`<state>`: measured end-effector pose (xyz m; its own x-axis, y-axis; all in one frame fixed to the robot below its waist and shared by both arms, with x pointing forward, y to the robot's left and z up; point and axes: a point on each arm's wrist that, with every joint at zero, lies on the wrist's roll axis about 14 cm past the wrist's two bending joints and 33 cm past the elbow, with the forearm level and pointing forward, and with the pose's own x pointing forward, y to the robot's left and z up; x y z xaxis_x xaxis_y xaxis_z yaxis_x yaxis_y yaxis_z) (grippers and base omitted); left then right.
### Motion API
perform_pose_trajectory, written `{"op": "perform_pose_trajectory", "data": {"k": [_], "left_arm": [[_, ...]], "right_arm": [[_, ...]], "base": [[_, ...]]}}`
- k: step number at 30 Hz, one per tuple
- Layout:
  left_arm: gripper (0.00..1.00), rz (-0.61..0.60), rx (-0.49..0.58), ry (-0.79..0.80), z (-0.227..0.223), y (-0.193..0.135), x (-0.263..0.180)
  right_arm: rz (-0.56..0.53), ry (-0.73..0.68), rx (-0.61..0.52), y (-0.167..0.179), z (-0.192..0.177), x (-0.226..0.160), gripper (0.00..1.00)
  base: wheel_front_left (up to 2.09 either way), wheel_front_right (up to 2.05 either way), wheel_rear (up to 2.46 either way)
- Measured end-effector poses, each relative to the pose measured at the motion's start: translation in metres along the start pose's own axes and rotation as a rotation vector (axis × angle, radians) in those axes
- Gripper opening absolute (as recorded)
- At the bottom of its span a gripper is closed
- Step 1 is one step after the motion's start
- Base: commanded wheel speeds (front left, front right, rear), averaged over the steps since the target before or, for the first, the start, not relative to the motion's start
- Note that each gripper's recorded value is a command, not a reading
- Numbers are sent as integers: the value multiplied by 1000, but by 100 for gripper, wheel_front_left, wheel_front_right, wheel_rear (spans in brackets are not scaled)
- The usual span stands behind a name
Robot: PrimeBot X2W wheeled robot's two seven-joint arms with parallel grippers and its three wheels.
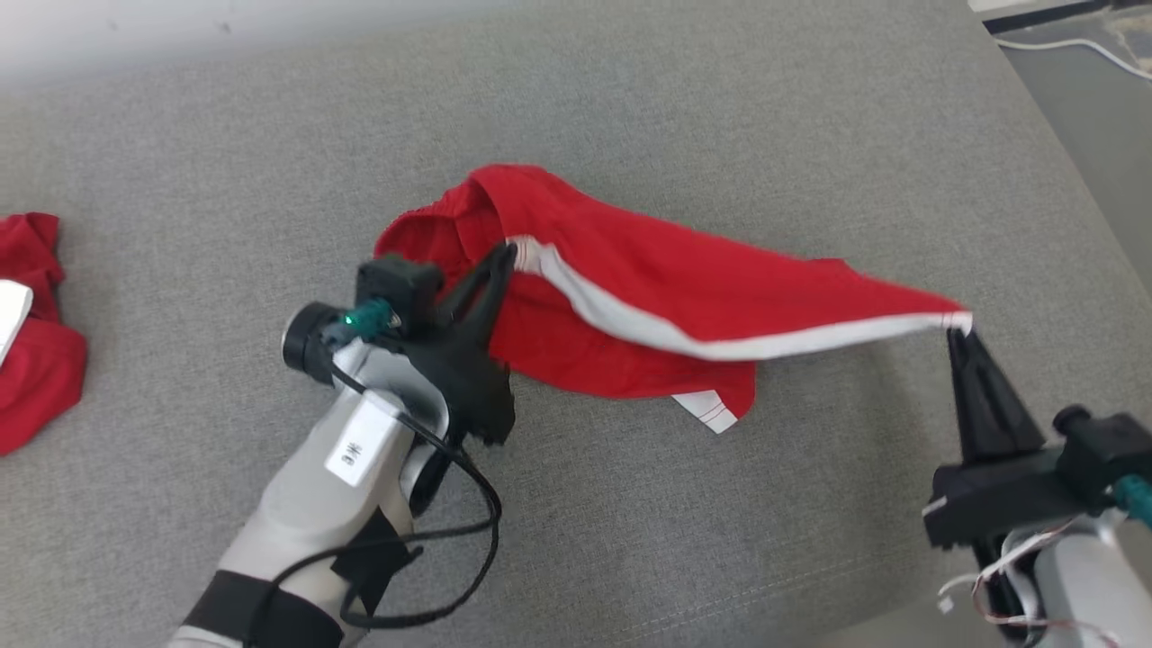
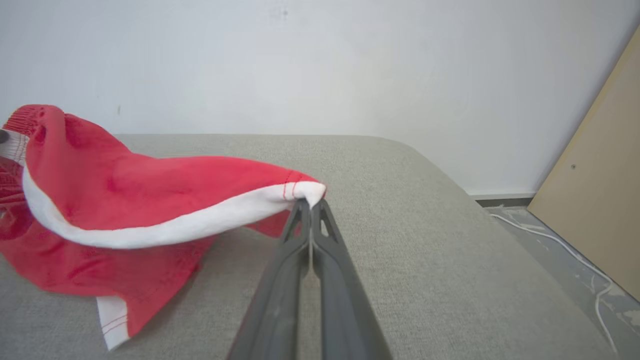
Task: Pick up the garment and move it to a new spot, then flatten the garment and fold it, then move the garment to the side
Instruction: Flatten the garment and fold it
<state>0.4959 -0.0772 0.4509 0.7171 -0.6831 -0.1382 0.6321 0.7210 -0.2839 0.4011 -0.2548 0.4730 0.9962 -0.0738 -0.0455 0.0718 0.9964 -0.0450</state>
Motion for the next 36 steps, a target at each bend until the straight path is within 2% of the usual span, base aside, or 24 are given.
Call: {"op": "perform_pose_trajectory", "data": {"k": [7, 8, 12, 16, 20, 23, 27, 30, 33, 36], "left_arm": [[0, 7, -41, -186, 67, 1, -5], [0, 12, -46, -254, 90, 5, -14], [0, 13, -68, -363, 120, 7, -40], [0, -20, -40, -463, 150, -2, -69], [0, -55, 4, -563, 185, -14, -92], [0, -27, 29, -586, 197, -3, -102], [0, -6, 34, -558, 208, 9, -89], [0, -10, 54, -594, 243, 9, -74], [0, -32, 82, -696, 293, 0, -75], [0, -46, 90, -791, 325, -7, -89]], "right_arm": [[6, -188, -65, -12, 66, 11, 0], [8, -243, -79, -14, 85, 8, 0], [20, -351, -102, -11, 120, -4, 0], [22, -432, -129, -12, 145, -24, 0], [55, -484, -141, -5, 164, -26, 0], [125, -512, -122, 17, 177, -8, 0], [199, -553, -169, 40, 213, 29, 0], [225, -613, -220, 52, 252, 55, 0], [230, -693, -244, 59, 295, 66, 0], [221, -728, -255, 59, 313, 71, 0]], "base": [[0, 0, 0], [0, 0, 0], [0, 0, 0], [0, 0, 0], [0, 0, 0], [0, 0, 0], [0, 0, 0], [0, 0, 0], [0, 0, 0], [0, 0, 0]]}}
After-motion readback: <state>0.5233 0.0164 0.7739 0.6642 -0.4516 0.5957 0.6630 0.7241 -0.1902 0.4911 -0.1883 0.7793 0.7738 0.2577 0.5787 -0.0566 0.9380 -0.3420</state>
